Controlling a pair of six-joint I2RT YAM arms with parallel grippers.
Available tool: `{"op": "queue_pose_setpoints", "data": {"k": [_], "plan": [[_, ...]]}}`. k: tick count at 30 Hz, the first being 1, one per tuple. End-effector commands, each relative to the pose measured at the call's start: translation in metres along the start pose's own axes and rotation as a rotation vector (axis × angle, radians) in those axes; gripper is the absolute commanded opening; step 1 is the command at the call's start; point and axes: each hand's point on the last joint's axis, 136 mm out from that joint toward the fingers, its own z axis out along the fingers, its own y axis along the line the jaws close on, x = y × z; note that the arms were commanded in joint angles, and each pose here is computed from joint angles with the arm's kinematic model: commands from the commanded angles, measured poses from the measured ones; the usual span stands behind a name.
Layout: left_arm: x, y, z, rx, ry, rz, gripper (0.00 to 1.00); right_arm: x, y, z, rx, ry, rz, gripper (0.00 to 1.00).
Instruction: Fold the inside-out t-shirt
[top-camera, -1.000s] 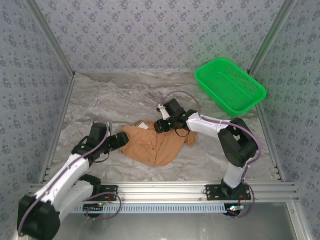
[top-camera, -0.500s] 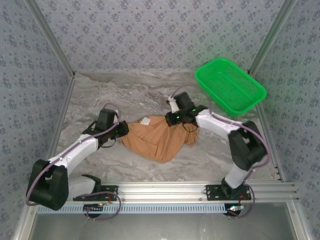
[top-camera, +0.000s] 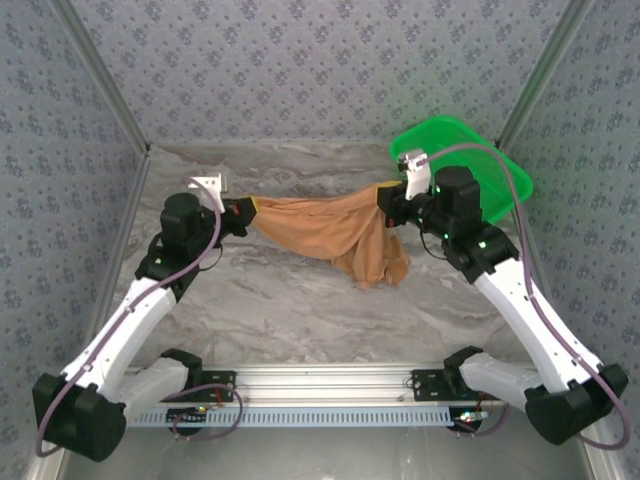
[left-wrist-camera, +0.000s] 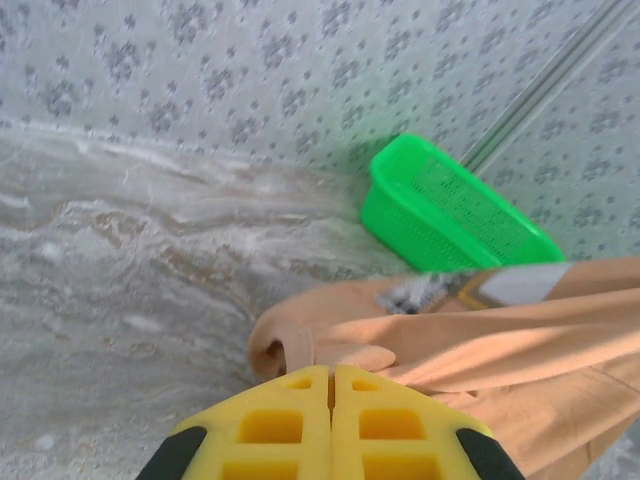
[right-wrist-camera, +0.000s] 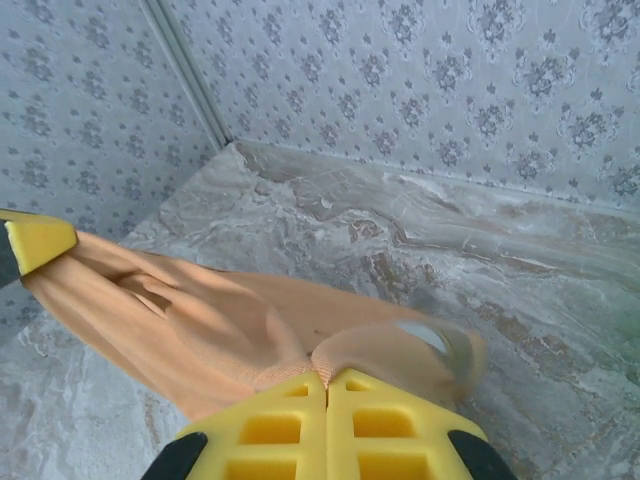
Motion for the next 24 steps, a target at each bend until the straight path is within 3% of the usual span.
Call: {"op": "queue_pose_setpoints", "data": {"k": [1, 6, 9, 12, 16, 20, 24], "plan": [[0.053, 0.023, 0.001, -0.043, 0.141, -0.021, 0.00, 0.062, -0.015, 0.004, 0.043, 0.166, 0.035, 0.00], [0.178, 0.073, -0.012, -0.177, 0.456, -0.190, 0.02, 0.171, -0.045, 0.006, 0.190, 0.395, 0.241, 0.00], [0.217, 0.079, -0.020, -0.192, 0.554, -0.244, 0.14, 0.207, -0.054, 0.010, 0.234, 0.458, 0.315, 0.00], [0.221, 0.073, -0.020, -0.172, 0.574, -0.228, 0.32, 0.218, -0.058, 0.018, 0.256, 0.501, 0.327, 0.01], [0.205, 0.056, -0.012, -0.125, 0.556, -0.162, 0.52, 0.201, -0.063, 0.024, 0.314, 0.553, 0.174, 0.20], [0.201, 0.037, -0.010, -0.080, 0.562, -0.035, 0.63, 0.189, -0.032, 0.027, 0.234, 0.550, -0.040, 0.37], [0.207, -0.006, 0.000, 0.035, 0.566, 0.203, 0.70, 0.206, -0.017, 0.032, 0.160, 0.583, -0.006, 0.42]]}}
